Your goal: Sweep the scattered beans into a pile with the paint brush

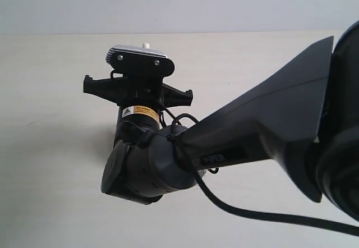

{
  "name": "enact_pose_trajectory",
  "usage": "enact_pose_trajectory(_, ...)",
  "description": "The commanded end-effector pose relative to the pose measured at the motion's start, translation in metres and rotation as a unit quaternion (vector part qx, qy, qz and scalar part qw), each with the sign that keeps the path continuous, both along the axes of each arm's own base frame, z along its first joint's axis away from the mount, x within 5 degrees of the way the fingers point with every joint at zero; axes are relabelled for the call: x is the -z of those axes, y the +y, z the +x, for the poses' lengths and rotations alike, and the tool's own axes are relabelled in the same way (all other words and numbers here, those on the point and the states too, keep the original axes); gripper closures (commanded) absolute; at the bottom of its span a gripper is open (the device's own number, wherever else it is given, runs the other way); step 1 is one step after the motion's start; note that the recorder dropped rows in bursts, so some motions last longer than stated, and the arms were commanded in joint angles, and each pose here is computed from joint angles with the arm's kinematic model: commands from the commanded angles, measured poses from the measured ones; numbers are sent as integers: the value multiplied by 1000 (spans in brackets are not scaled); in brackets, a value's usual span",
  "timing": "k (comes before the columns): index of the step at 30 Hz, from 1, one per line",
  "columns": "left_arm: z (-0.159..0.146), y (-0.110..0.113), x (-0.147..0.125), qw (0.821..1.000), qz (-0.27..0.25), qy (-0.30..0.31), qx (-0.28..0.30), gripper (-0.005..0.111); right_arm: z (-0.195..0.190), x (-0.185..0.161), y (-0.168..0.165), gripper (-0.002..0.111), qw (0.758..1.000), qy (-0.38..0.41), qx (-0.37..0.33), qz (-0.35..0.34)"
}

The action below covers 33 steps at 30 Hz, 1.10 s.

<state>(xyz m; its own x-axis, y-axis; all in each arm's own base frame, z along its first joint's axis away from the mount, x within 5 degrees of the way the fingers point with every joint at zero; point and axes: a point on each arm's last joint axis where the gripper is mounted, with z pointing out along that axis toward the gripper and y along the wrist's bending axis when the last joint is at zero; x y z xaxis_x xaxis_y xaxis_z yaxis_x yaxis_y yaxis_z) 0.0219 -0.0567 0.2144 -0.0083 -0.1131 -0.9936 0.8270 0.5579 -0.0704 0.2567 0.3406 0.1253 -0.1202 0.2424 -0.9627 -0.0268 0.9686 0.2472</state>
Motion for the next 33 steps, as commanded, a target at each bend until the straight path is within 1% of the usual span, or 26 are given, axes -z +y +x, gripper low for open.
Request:
enact_pose_trajectory(1, 0, 0, 1, 1000, 0, 0, 1, 107, 4, 0, -9, 108, 999, 3, 28, -40)
enact_pose_trajectory(5, 0, 0, 1, 1000, 0, 0, 1, 107, 3, -5, -7, 108, 999, 3, 24, -33)
enact_pose_trajectory(8, 0, 0, 1, 1000, 0, 0, 1, 107, 1, -16, -1, 108, 1000, 8, -12, -22)
enact_pose_trajectory(10, 0, 0, 1, 1000, 0, 0, 1, 107, -4, -26, 9, 108, 997, 3, -72, -28)
enact_pose_trajectory(12, 0, 0, 1, 1000, 0, 0, 1, 107, -9, -34, 18, 108, 988, -5, -147, -49)
enact_pose_trajectory(14, 0, 0, 1, 1000, 0, 0, 1, 107, -18, -39, 26, 108, 969, -14, -233, -83)
enact_pose_trajectory(16, 0, 0, 1, 1000, 0, 0, 1, 107, -26, -40, 24, 108, 957, -19, -272, -103)
enact_pose_trajectory(19, 0, 0, 1, 1000, 0, 0, 1, 107, -35, -40, 11, 108, 947, -23, -298, -116)
enact_pose_trajectory(21, 0, 0, 1, 1000, 0, 0, 1, 107, -47, -40, 3, 108, 934, -28, -336, -115)
enact_pose_trajectory(24, 0, 0, 1, 1000, 0, 0, 1, 107, -67, -41, -5, 108, 910, -38, -407, -72)
enact_pose_trajectory(26, 0, 0, 1, 1000, 0, 0, 1, 107, -75, -42, -10, 108, 899, -39, -434, -43)
enact_pose_trajectory(30, 0, 0, 1, 1000, 0, 0, 1, 107, -80, -35, -19, 108, 903, 1, -430, 14)
enact_pose_trajectory(33, 0, 0, 1, 1000, 0, 0, 1, 107, -81, -29, -25, 108, 907, 20, -420, 23)
